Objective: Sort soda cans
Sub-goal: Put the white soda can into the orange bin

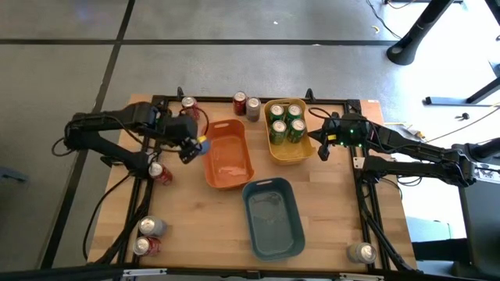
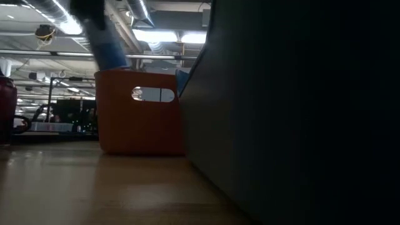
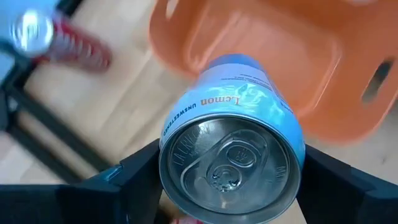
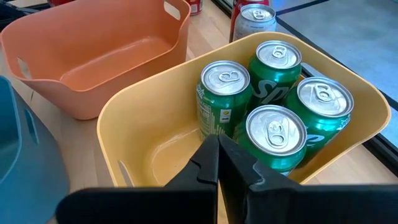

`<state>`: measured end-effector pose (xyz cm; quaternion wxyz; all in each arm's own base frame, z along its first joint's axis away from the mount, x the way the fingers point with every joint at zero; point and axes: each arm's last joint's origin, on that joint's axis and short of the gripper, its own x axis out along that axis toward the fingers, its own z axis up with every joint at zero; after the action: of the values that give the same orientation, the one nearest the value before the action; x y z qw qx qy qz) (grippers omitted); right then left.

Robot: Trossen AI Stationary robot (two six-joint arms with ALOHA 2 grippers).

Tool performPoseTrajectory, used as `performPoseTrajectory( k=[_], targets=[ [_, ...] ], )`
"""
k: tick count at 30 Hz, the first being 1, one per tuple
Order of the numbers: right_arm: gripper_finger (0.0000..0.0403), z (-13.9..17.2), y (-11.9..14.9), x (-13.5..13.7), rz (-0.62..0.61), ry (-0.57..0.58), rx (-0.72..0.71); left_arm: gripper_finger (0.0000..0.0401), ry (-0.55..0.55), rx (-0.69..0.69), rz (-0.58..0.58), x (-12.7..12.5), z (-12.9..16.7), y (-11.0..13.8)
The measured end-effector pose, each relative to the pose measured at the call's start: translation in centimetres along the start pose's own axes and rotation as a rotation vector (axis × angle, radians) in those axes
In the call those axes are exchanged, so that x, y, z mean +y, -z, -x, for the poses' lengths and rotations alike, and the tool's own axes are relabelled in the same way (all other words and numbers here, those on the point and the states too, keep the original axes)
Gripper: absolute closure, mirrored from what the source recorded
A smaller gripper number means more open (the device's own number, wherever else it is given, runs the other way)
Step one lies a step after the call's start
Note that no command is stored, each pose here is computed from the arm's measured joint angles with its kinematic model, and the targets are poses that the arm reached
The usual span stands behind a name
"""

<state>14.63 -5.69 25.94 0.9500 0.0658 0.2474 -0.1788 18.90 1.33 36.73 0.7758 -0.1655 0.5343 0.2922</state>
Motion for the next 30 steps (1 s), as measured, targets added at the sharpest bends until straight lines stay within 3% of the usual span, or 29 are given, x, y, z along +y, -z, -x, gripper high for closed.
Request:
performPoseTrajectory(
  k=[4, 9, 19, 30],
  targets=[
    [0.0397, 0.0, -0.1, 0.0, 0.0, 0.001, -0.007, 0.0118, 0.032, -0.114, -0.019, -0.1, -0.5, -1.9],
    [0.0397, -0.1, -0.3, -0.1, -0.045, 0.036, -0.026, 0.0117, -0.042, -0.173, -0.075, -0.6, -2.6, -4.4],
    [0.0397, -0.6, -0.2, -0.1, -0.062, 0.044, -0.009, 0.0117, -0.155, 0.039, -0.154, -2.0, -9.9, -7.4],
    [0.0397, -2.0, 0.2, -0.2, -0.058, 0.049, 0.059, 0.0116, -0.177, 0.255, -0.204, -2.7, -16.5, -8.5]
  ],
)
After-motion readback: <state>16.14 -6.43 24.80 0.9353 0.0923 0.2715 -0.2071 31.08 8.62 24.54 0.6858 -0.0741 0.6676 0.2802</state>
